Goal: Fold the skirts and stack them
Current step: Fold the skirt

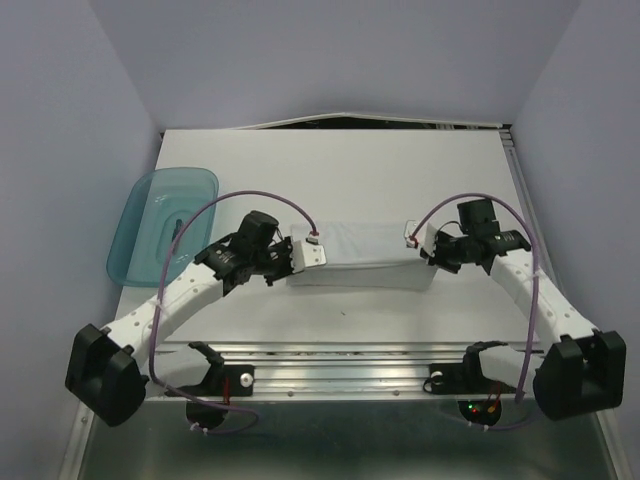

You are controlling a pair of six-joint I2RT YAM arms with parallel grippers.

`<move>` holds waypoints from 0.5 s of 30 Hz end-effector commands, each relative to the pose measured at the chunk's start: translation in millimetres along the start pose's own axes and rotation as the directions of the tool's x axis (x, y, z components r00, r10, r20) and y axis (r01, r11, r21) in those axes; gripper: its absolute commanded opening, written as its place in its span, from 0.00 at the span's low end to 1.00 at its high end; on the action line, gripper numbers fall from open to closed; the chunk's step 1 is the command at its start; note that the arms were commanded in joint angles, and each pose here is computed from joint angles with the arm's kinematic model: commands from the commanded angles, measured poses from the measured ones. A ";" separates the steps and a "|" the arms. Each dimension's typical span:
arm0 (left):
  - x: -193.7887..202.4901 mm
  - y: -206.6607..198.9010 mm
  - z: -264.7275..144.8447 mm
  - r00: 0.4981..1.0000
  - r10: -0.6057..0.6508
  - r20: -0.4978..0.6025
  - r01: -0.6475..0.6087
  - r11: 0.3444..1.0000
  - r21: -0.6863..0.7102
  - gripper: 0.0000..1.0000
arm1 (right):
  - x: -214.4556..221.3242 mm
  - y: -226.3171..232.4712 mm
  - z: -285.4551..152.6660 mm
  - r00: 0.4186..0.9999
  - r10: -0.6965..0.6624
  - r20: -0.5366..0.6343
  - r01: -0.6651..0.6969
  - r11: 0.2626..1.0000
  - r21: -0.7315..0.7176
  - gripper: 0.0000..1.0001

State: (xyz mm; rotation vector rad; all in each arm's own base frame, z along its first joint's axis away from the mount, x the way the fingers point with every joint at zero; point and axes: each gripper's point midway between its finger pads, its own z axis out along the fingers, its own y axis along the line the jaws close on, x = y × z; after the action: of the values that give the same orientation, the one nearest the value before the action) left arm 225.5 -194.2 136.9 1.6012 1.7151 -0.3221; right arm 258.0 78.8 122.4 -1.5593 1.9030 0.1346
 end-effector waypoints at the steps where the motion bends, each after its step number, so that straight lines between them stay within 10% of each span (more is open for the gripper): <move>1: 18.8 20.4 13.2 0.991 -0.079 -0.111 0.073 0.996 -0.056 0.00 | 8.0 -45.4 9.7 0.996 -0.001 -0.092 0.007 0.998 0.059 0.01; 15: 36.8 127.4 35.9 0.965 -0.182 -0.189 0.152 0.975 -0.161 0.00 | 17.6 -113.9 58.0 0.982 -0.038 -0.183 0.036 0.999 -0.018 0.07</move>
State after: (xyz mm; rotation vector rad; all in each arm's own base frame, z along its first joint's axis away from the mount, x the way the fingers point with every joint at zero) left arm 335.0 -188.2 110.4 1.4599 1.9572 -0.2089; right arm 352.8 84.5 89.5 -1.6542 2.0072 0.1467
